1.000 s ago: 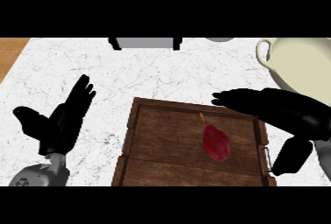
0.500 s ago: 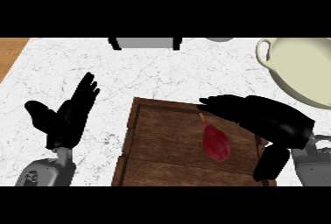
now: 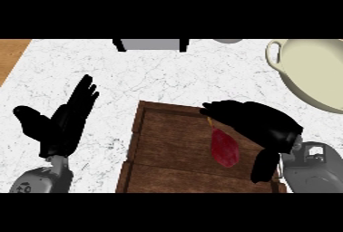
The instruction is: Pick the pear from the tray and place it in the pot
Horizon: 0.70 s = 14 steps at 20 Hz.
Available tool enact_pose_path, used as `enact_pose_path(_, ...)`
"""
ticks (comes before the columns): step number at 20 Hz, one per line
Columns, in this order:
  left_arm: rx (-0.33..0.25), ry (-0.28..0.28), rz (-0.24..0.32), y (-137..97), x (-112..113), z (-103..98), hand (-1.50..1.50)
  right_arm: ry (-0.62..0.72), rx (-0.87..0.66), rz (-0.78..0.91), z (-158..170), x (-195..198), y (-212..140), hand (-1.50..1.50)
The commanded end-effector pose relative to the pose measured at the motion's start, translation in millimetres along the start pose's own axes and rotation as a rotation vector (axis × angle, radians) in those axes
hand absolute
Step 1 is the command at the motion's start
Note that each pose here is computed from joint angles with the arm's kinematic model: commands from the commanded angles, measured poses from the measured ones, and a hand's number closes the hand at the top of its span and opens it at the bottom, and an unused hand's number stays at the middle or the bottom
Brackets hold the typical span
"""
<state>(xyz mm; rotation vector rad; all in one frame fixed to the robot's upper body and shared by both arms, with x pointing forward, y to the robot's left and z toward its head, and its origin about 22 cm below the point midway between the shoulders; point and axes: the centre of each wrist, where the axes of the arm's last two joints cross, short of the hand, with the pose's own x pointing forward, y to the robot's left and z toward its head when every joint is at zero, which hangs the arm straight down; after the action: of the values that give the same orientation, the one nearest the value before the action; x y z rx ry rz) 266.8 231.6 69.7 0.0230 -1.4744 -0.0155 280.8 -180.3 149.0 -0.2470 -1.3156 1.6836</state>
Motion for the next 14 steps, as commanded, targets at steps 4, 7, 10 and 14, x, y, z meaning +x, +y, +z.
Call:
enact_pose_path(4, 0.008, 0.003, -0.016, 8, -7, 7, 0.0, -0.009, 0.031, 0.065, -11, 8, 9, -1.5)
enact_pose_path(7, -0.019, -0.001, 0.018, 2, -13, 10, 0.0, 0.075, 0.054, 0.108, -37, -17, 11, -1.5)
enact_pose_path(10, 0.009, -0.008, 0.001, -3, -5, 10, 0.0, 0.094, 0.067, 0.125, -40, 13, 30, -1.5)
enact_pose_path(14, -0.012, -0.009, 0.002, 6, 2, 1, 0.0, 0.088, 0.096, 0.152, -49, -21, 39, -1.5)
